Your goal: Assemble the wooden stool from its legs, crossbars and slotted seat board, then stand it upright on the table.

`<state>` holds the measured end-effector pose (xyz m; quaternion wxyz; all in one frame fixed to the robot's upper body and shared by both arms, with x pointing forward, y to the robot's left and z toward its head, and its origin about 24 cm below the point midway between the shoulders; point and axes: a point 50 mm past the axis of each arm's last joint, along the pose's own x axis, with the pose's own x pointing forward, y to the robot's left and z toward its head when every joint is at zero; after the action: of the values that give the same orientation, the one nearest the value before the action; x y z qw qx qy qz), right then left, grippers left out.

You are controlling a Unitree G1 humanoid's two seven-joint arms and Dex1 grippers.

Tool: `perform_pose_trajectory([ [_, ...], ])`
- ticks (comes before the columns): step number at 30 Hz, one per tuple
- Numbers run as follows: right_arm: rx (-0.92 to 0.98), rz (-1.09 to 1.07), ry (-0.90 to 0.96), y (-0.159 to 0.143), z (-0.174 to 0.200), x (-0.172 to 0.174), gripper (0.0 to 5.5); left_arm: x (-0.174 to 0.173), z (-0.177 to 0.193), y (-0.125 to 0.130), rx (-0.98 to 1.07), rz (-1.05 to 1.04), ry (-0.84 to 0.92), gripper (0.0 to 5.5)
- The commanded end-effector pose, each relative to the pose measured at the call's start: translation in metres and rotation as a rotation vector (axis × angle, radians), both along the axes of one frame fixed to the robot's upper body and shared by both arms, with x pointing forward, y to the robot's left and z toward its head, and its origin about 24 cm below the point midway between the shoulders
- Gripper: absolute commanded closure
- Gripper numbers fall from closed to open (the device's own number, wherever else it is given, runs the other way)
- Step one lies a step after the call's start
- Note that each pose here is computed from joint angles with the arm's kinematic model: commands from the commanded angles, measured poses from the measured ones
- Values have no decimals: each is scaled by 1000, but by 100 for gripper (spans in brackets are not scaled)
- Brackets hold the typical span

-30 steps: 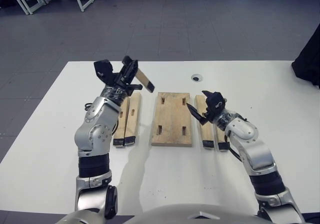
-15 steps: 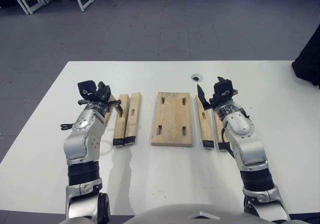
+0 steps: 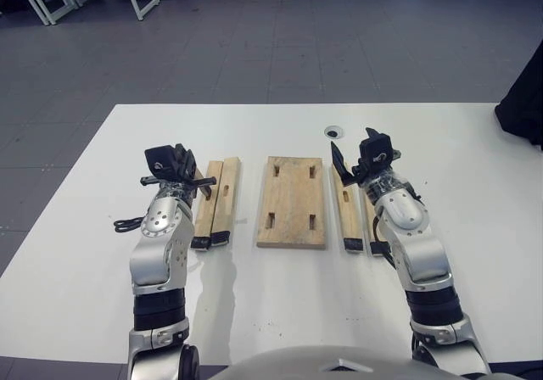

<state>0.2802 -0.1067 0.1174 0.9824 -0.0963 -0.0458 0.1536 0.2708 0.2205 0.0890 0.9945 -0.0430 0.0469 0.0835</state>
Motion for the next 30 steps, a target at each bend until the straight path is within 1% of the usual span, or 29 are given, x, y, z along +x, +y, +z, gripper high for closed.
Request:
perform_pose_trajectory([
  [1, -7, 8, -31, 0, 7, 0, 151, -4, -16, 7, -37, -8, 53, 508],
  [6, -13, 15, -79, -1, 11, -2, 151, -10, -25, 5, -95, -47, -11, 508],
  [11, 19, 6, -130, -5, 22, 0, 151, -17, -34, 11, -8, -34, 7, 508],
  [14, 68, 14, -125, -7, 25, 0, 151, -19, -26, 15, 29, -30, -19, 508],
  [18, 111, -5, -114, -9, 28, 1, 151, -22, -9, 10, 90, -48, -116, 508],
  [21, 135, -8, -107, -10, 30, 2, 151, -25, -16, 6, 93, -55, -78, 508],
  [24, 131, 0, -94, -10, 30, 3, 151, -31, -32, 4, 88, -46, 8, 508],
  [27, 76, 9, -48, -9, 23, 5, 151, -31, -33, 2, 121, -53, 40, 508],
  [30, 64, 27, -29, -5, 21, 4, 151, -29, -38, 6, 142, -46, 91, 508],
])
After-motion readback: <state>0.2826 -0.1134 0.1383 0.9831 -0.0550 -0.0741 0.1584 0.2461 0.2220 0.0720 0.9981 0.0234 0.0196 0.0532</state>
